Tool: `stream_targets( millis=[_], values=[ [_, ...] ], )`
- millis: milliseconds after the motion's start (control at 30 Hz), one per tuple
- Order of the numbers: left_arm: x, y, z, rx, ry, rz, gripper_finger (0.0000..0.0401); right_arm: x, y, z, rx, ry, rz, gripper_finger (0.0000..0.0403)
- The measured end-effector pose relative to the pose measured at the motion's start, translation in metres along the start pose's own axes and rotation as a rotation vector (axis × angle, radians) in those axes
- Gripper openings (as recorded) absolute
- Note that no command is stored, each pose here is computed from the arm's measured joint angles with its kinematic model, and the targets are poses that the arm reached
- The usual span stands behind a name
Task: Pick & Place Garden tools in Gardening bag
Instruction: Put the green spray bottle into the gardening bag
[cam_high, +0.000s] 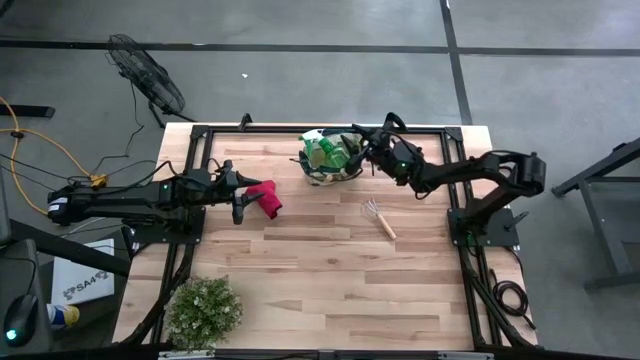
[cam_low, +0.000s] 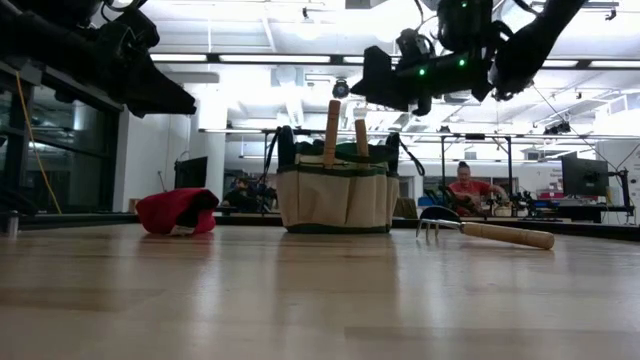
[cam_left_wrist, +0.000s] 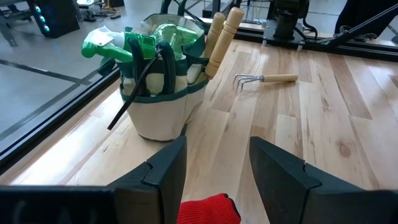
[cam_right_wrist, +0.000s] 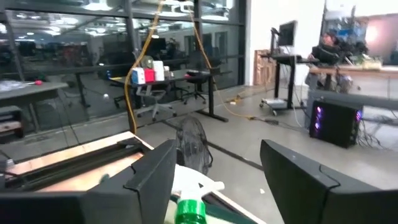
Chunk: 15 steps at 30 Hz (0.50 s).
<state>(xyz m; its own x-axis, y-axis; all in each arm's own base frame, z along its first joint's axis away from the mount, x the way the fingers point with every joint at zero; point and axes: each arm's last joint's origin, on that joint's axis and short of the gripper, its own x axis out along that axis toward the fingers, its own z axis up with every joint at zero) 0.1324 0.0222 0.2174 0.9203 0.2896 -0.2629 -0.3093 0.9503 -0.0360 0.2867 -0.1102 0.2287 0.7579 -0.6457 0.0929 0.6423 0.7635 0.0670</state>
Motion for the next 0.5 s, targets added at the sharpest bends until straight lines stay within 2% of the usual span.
stream_targets(
  millis=[67, 167, 367, 500],
  values=[
    [0.000, 0.000, 0.000, 0.000, 0.000, 0.000, 0.0171, -0.002, 0.000, 0.007, -0.023, -0.012, 0.015, 0.0208],
    [0.000, 0.000, 0.000, 0.000, -0.001, 0.000, 0.0171, -0.003, 0.000, 0.017, -0.064, 0.016, 0.047, 0.0160],
    [0.000, 0.000, 0.000, -0.001, -0.002, 0.000, 0.0171, 0.013, 0.011, 0.047, -0.153, 0.215, 0.143, 0.0024],
    [0.000, 0.000, 0.000, -0.001, -0.003, 0.000, 0.0171, 0.027, 0.014, 0.068, -0.198, 0.356, 0.144, 0.0005]
  ],
)
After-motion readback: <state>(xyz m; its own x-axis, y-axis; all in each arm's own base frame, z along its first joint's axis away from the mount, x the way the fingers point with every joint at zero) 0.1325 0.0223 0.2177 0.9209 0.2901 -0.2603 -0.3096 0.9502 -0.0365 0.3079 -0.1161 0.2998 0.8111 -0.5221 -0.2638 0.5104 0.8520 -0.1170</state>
